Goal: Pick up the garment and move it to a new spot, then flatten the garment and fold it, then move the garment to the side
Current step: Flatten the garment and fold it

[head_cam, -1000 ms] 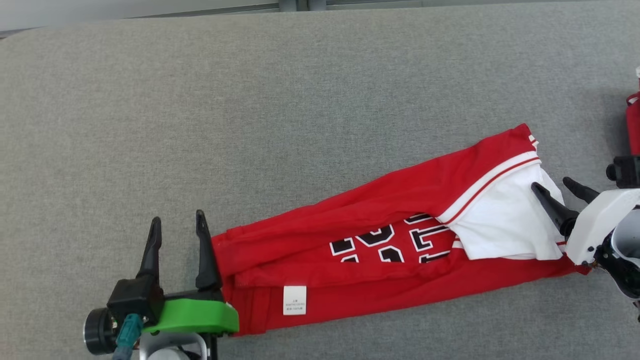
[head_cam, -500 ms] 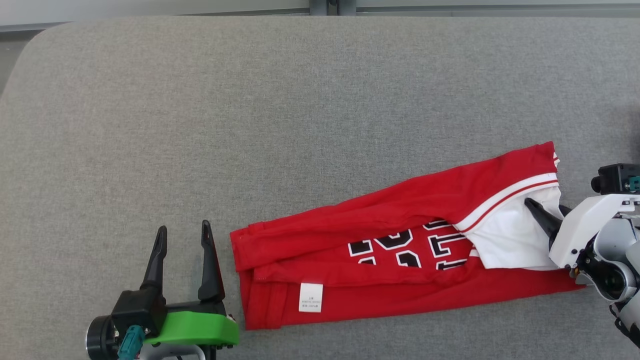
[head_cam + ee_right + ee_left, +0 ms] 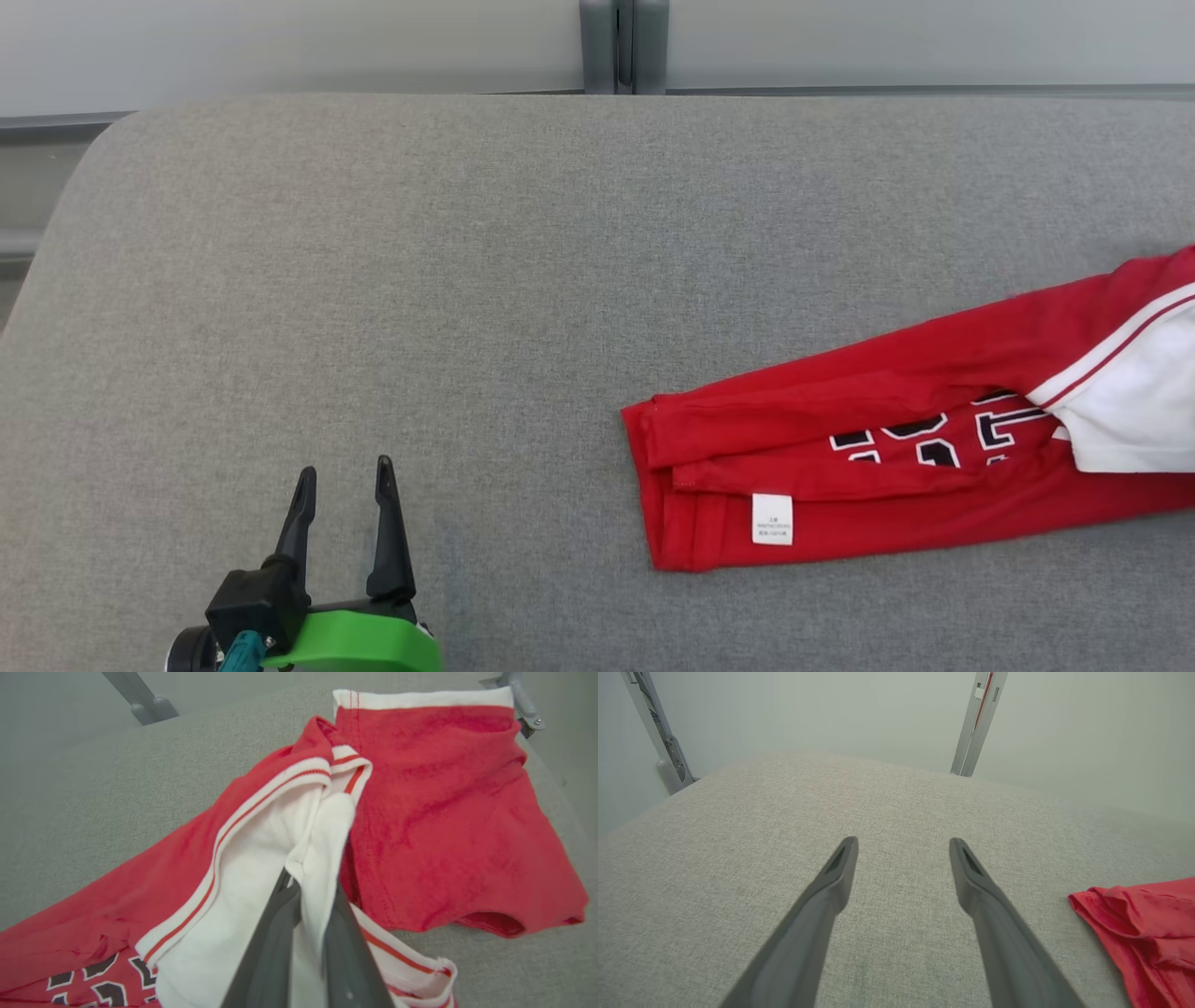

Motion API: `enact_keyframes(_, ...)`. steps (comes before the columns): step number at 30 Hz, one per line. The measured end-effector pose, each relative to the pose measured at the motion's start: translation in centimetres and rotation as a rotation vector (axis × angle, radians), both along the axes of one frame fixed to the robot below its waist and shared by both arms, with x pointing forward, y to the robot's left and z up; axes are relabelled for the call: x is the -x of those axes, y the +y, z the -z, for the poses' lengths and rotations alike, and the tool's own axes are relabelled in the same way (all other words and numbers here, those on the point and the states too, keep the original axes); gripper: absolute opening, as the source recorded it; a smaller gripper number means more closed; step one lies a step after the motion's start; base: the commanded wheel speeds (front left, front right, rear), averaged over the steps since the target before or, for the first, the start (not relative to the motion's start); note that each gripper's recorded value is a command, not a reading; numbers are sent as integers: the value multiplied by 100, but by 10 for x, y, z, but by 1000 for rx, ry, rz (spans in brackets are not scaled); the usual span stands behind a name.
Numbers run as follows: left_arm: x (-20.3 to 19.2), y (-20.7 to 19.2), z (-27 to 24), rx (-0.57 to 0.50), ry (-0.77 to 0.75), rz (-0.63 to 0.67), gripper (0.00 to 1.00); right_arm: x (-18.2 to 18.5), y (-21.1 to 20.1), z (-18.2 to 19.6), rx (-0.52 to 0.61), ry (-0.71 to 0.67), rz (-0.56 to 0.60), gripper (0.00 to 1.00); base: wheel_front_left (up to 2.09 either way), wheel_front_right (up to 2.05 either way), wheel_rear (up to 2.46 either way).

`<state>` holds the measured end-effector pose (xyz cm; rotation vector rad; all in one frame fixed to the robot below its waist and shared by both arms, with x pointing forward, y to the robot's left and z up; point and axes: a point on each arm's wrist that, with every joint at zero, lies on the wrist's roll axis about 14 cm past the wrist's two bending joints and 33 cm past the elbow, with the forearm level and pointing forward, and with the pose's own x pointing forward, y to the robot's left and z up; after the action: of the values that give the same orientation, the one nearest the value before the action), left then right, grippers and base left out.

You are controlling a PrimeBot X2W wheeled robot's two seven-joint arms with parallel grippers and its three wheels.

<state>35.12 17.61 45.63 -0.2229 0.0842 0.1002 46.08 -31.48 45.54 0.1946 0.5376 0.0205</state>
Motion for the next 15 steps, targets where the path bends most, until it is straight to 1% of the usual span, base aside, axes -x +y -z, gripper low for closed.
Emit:
enact_keyframes(2,2,-2,0,4,1,5,100,-3,6,-9,5,-23,-28,0,0,0,0)
enact_keyframes(3,2,-3,1,8,5,8,100,-5,17,-11,6,-29,-66,0,0,0,0)
enact_keyframes(5,2,-6,3,14,11,15,100,-6,48,-14,-12,-43,-154,0,0,0,0)
enact_keyframes(7,2,-9,8,19,25,25,100,-3,86,-9,-63,-47,-239,0,0,0,0)
enact_keyframes(11,2,-18,16,24,53,47,100,17,165,11,-164,-13,-399,0,0,0,0)
enact_keyframes(15,0,-27,20,31,65,70,100,35,224,27,-251,12,-474,0,0,0,0)
